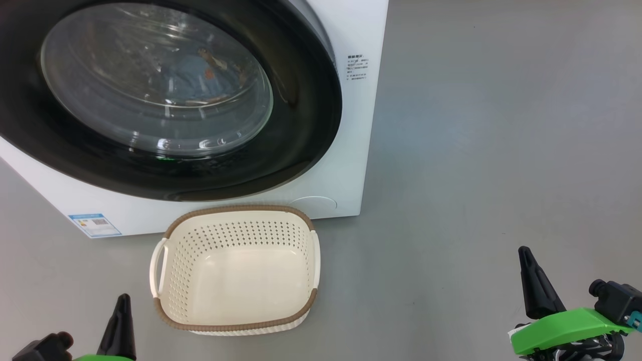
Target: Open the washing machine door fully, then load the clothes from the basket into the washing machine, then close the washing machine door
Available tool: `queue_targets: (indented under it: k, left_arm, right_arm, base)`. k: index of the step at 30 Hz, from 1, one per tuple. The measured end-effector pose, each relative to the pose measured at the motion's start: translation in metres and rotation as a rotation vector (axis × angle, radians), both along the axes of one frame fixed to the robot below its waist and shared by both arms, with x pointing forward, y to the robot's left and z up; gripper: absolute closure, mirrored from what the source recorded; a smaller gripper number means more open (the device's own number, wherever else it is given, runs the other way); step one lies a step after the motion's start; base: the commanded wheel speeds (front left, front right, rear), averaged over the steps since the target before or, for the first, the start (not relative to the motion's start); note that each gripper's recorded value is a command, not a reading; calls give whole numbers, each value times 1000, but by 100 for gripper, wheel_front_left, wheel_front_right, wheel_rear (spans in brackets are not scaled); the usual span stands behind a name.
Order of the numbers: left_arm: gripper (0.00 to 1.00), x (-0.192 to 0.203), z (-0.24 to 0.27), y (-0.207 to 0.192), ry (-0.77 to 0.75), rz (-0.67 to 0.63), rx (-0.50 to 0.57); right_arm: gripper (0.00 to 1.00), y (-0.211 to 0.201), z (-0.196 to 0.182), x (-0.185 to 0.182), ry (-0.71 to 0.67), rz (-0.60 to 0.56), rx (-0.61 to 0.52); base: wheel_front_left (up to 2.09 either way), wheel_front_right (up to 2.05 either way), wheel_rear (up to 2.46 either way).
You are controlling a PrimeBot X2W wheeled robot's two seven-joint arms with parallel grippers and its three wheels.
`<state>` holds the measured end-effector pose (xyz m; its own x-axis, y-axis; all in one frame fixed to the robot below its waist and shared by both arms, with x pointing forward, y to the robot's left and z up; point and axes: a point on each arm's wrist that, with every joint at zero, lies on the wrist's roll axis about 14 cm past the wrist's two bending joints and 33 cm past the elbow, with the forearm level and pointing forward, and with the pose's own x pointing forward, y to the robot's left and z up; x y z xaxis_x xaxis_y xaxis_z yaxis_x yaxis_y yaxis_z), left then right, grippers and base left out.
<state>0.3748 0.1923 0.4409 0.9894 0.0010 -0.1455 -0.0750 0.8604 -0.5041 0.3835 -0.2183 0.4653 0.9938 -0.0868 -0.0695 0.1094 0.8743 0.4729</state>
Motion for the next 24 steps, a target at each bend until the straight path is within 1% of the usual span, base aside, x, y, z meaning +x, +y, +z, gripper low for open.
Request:
queue_targets:
  k: [15,24]
  left_arm:
    - [100,-2,1,2,15,40,-153]
    - [100,-2,3,2,19,60,-253]
  right_arm:
    - [100,0,1,-1,3,-18,147]
    - [100,1,2,-1,1,-30,264]
  base:
    - [0,0,0]
    - [0,0,0]
